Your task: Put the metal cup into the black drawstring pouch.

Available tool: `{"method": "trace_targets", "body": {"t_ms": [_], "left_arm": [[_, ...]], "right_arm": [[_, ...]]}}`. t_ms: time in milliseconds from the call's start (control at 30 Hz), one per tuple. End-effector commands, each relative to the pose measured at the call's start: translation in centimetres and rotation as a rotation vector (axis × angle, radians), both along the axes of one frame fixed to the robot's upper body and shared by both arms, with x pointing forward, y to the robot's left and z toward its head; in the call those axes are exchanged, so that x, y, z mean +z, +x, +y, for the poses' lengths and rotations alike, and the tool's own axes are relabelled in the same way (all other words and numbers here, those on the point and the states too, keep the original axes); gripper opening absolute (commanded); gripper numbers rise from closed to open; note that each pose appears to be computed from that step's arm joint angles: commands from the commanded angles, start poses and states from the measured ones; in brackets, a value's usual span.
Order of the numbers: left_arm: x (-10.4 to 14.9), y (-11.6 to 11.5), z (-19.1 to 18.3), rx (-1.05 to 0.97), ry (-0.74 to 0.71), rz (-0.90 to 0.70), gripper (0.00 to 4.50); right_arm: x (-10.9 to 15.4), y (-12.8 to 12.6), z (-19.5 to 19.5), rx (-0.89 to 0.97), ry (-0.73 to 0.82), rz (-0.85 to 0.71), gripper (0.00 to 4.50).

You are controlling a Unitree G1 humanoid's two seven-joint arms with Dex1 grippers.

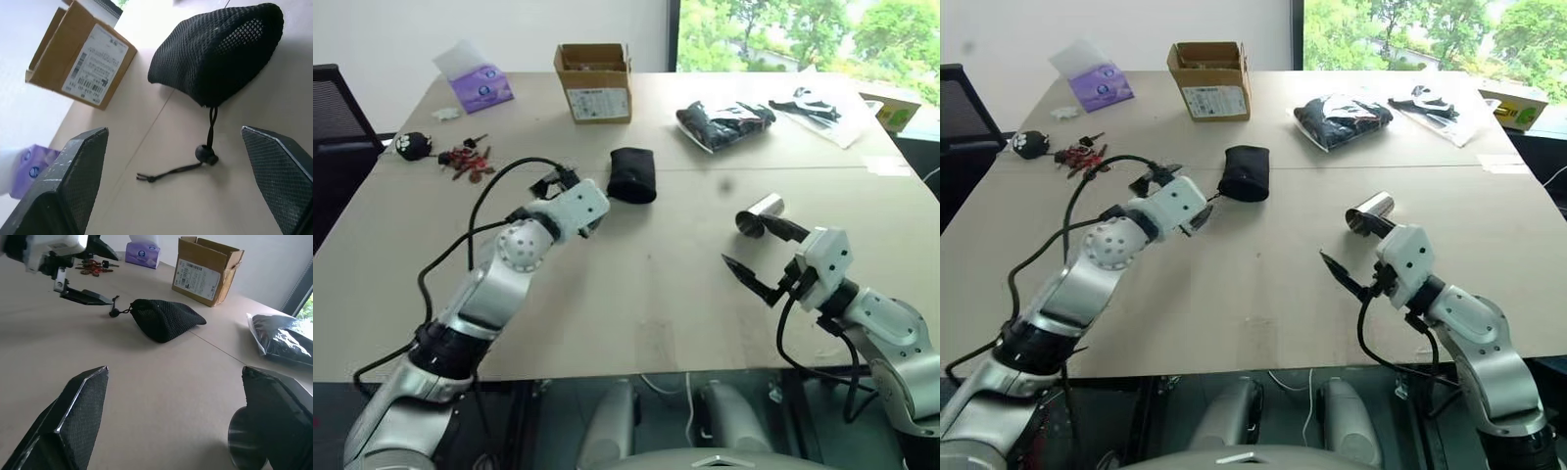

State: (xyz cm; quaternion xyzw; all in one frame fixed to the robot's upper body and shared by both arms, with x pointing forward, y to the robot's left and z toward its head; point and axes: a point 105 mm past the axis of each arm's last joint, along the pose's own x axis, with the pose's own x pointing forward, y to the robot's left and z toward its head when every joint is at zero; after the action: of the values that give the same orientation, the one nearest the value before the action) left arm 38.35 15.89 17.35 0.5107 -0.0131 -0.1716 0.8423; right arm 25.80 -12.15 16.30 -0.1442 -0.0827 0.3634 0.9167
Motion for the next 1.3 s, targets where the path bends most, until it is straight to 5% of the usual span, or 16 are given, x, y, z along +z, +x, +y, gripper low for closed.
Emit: {"method": "trace_targets", "body": {"t_ms": [33,300,400,600,667,833,1100,1300], "left_arm": [[0.5,1.6,-1.0,-0.039,0.120,-0.054,4.50],[0.0,4.5,-3.5,-0.104,0.183,-0.068,4.50],[-0.3,4.8,-4.1,-0.138,0.176,-0.052,3.63],[-0.1,5.1,-4.4,-0.163,0.152,-0.044,0.73],[0.0,5.0,-4.1,-0.145,0.073,0.009,0.09],[0.6,3.6,-2.4,-0.087,-0.210,0.205,0.09],[0.8,-1.2,-2.0,-0.081,-0.586,0.549,0.09],[0.2,-2.1,-2.4,-0.012,-0.799,0.701,0.09]], "right_arm": [[1.2,-0.7,0.3,-0.009,0.001,-0.059,4.42],[1.3,-1.2,0.1,-0.077,0.000,-0.065,4.42],[1.3,-1.2,-0.3,-0.130,-0.005,-0.067,4.50],[0.9,-0.4,-1.1,-0.244,-0.054,-0.084,4.50],[0.7,-0.3,-1.1,-0.252,-0.082,-0.076,4.50],[0.0,0.8,-2.3,-0.340,-0.218,-0.068,4.50],[-0.4,2.1,-1.5,-0.304,-0.225,-0.024,4.50],[-1.4,3.6,-1.7,-0.332,-0.284,0.001,4.50]]}}
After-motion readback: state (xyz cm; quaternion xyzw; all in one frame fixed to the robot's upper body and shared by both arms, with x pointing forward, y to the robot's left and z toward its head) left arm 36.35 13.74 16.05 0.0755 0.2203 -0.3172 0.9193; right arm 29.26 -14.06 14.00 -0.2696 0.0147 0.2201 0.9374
